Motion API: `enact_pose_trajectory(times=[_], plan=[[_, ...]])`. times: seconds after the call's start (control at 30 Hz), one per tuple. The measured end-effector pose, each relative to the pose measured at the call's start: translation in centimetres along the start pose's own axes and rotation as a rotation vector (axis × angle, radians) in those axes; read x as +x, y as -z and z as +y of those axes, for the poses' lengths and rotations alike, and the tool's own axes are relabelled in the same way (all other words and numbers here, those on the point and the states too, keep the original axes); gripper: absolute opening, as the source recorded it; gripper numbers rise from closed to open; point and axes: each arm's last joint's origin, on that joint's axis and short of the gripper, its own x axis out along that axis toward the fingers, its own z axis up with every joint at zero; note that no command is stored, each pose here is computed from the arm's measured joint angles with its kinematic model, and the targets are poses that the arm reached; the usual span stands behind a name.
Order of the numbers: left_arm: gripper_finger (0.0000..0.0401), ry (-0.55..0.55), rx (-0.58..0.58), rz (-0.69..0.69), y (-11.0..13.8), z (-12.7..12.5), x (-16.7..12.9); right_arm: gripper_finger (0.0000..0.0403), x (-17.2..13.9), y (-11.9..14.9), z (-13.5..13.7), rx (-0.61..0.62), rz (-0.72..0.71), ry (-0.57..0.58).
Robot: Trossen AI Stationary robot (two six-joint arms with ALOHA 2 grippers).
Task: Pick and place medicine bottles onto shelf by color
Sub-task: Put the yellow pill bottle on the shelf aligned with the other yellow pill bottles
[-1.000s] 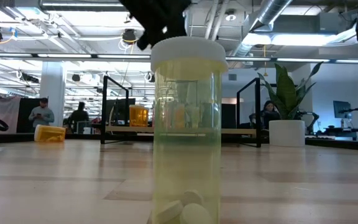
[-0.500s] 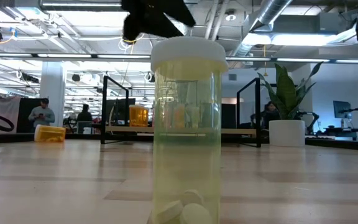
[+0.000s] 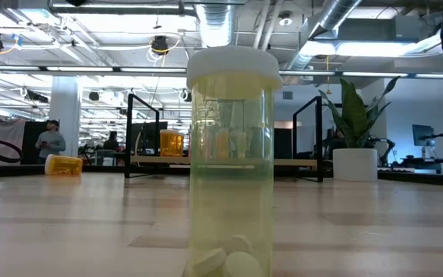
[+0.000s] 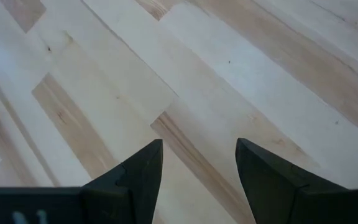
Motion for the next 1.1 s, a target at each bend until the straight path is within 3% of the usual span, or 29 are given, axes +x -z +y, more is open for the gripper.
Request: enact_pose_trajectory(times=[0.2, 0.3, 0.5, 0.63, 1.1], plan=[[0.0183, 0.085, -0.048, 0.033, 2.9, -2.4, 0.3, 0.0225, 0.0, -0.1, 0.2, 0.016, 0.001, -0.015], [0.0183, 0.100, 0.006, 0.032, 4.2, -3.0, 1.5, 0.0225, 0.1, -0.2, 0.3, 0.023, 0.000, -0.018], [0.0183, 0.024, 0.168, -0.002, 4.9, -3.6, 4.0, 0.0225, 0.1, -0.2, 0.3, 0.024, 0.000, -0.019], [0.0183, 0.049, 0.273, 0.017, 5.7, -3.8, 6.0, 0.0225, 0.1, -0.2, 0.3, 0.024, 0.000, -0.018], [0.0183, 0.007, 0.334, 0.038, 7.4, -3.4, 8.6, 0.0225, 0.1, -0.3, 0.3, 0.029, -0.002, -0.016]])
